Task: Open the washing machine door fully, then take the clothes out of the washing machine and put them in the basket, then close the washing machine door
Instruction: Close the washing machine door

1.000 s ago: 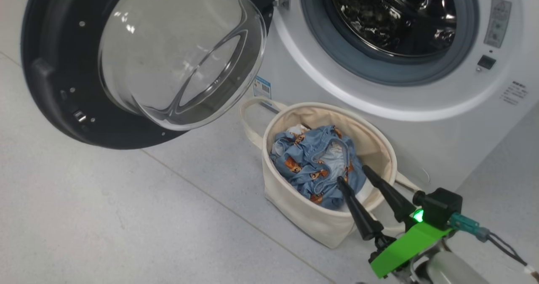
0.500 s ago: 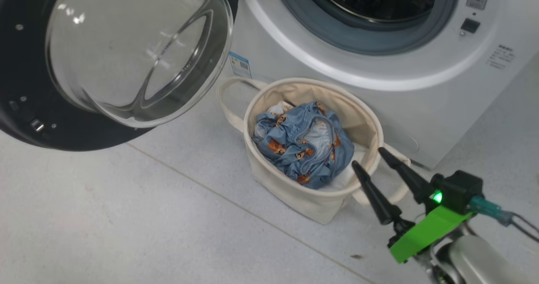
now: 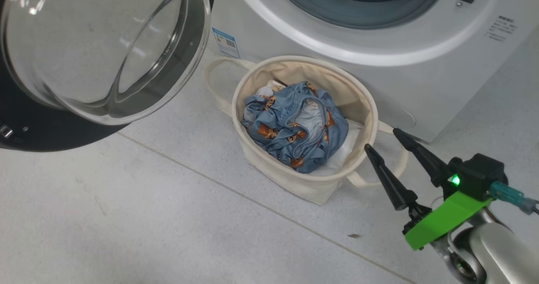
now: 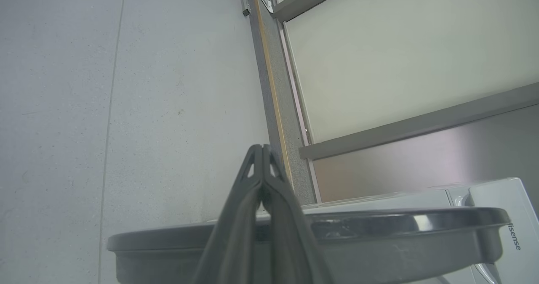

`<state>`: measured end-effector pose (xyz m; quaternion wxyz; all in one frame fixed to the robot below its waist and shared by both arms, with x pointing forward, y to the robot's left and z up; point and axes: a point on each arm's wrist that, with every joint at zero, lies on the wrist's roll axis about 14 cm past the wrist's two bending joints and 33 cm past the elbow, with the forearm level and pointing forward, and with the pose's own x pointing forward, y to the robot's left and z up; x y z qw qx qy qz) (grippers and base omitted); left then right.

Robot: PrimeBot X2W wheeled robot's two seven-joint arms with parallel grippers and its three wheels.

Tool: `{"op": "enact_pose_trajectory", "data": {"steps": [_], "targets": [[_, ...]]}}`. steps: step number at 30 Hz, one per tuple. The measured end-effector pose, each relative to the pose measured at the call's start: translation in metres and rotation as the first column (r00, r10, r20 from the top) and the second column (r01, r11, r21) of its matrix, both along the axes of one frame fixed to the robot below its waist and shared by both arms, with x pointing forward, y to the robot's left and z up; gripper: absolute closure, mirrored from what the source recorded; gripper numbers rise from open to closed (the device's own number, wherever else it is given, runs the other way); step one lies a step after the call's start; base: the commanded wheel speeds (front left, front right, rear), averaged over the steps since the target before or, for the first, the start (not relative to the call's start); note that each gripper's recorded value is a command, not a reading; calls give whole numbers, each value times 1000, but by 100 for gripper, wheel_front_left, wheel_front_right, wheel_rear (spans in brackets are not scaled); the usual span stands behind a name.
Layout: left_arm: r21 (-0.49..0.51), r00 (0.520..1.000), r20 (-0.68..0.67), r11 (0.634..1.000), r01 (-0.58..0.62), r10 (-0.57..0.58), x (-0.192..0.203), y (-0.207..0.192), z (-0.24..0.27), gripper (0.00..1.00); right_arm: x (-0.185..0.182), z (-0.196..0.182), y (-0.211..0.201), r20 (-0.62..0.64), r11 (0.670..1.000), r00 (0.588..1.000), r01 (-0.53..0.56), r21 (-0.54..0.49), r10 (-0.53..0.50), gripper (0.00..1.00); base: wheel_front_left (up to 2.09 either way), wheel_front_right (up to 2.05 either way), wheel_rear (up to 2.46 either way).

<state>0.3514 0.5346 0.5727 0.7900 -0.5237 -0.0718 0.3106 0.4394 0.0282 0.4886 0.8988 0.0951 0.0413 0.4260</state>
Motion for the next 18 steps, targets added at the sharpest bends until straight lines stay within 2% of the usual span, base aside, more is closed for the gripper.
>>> {"op": "enact_pose_trajectory", "data": {"steps": [7,12,18], "targets": [[7,996,-57,998,67,-66,25,-17,-13,100,7,0,-9,7,1000,1000,19,-15,-19,0,0,0,0],[17,989,-107,994,108,-106,26,-20,-17,100,8,2,-10,12,1000,1000,20,-14,-20,0,0,0,0],[43,962,-183,976,213,-202,22,-32,-16,100,6,9,-8,29,1000,999,18,-13,-18,0,0,0,0]]}}
